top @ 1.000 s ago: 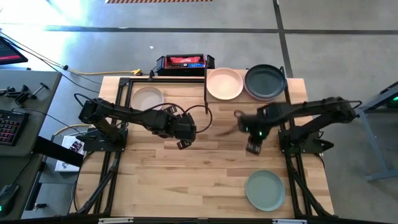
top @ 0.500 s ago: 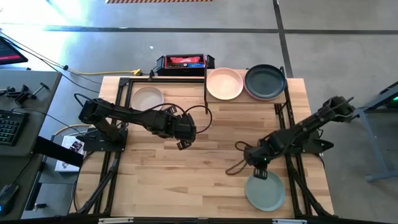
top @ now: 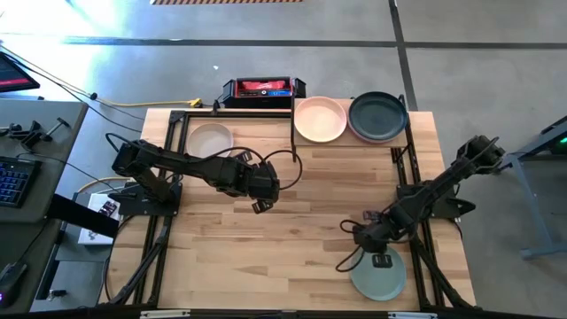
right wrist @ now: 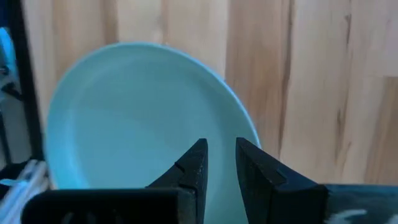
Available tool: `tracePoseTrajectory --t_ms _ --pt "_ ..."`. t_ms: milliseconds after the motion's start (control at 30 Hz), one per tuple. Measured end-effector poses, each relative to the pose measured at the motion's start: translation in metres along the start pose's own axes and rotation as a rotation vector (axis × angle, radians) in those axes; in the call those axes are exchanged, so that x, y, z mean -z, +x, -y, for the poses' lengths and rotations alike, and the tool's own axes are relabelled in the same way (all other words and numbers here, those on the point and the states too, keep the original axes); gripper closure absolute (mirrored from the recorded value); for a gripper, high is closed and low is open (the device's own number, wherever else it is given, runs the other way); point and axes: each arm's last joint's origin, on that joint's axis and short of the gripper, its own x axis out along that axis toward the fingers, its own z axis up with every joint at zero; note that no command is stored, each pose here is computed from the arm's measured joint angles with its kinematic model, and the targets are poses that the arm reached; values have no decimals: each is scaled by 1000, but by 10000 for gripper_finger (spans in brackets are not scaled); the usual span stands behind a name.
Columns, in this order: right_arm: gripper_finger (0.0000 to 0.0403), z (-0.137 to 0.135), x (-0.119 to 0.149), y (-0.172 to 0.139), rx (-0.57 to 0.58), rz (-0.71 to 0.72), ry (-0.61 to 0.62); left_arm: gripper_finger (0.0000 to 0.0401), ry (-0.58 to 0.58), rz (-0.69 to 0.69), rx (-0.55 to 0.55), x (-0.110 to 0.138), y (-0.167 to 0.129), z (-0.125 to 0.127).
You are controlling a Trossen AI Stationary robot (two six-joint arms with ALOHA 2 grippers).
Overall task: Place and stack plates onto a shelf
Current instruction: Stack the light blue plate on top of the light orange plate on the shelf
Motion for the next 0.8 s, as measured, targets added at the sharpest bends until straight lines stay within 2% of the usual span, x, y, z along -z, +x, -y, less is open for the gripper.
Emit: tracePoseTrajectory --t_ms 233,800 --pt "341 3 0 1 88 53 -12 286 -1 -3 5 0 0 0" --pt "341 3 0 2 96 52 -77 286 0 -3 5 0 0 0"
